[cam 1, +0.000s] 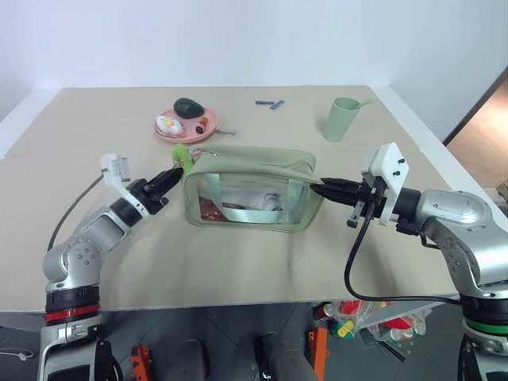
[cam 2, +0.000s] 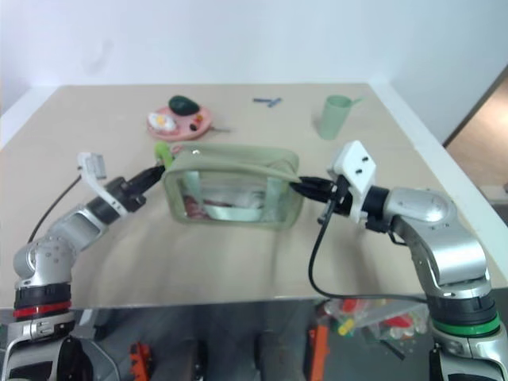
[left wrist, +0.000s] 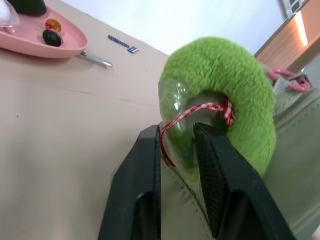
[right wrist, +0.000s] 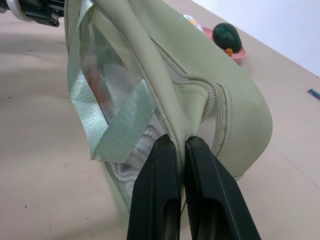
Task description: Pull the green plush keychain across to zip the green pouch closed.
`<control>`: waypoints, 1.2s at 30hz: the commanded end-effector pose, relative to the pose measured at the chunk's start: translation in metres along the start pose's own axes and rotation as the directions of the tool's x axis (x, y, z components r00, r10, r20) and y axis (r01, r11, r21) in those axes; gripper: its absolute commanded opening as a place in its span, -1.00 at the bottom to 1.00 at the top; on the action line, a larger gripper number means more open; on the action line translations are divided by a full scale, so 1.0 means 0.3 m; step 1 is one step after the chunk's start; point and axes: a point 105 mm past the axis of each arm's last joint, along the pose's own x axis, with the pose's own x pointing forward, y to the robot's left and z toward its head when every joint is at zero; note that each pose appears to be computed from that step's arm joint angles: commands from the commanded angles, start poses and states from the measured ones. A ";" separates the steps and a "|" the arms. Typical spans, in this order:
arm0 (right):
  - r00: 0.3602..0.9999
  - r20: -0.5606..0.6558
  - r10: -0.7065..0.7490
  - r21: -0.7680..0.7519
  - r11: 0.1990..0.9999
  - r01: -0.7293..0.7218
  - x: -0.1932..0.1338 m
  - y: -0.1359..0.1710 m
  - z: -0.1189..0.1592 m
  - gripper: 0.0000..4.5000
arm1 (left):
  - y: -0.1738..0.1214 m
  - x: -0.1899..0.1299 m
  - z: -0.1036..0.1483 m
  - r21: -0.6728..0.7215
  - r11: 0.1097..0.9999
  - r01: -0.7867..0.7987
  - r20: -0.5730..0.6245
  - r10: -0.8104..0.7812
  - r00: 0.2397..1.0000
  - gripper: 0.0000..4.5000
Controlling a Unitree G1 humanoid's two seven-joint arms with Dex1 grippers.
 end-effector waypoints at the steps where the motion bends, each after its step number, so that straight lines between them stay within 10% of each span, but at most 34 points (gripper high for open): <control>1: 1.000 0.005 -0.001 -0.052 0.999 0.001 -0.011 0.003 0.029 -1.00 | -0.017 0.007 0.042 0.041 0.999 0.027 0.035 -0.029 0.999 -0.43; 14: 1.000 -0.003 0.005 -0.061 0.998 -0.005 -0.014 0.008 0.025 -1.00 | -0.020 0.041 0.028 0.035 0.998 0.059 0.028 -0.060 0.998 -0.99; 25: 1.000 -0.009 0.003 -0.065 0.998 -0.003 -0.020 0.007 0.019 -1.00 | -0.064 0.001 0.143 0.099 0.991 0.095 0.083 -0.104 0.991 -0.99; 36: 1.000 -0.014 0.015 -0.070 0.997 -0.016 -0.021 0.010 0.009 -1.00 | -0.320 0.056 0.242 0.238 0.914 0.330 -0.007 -0.338 0.941 -0.99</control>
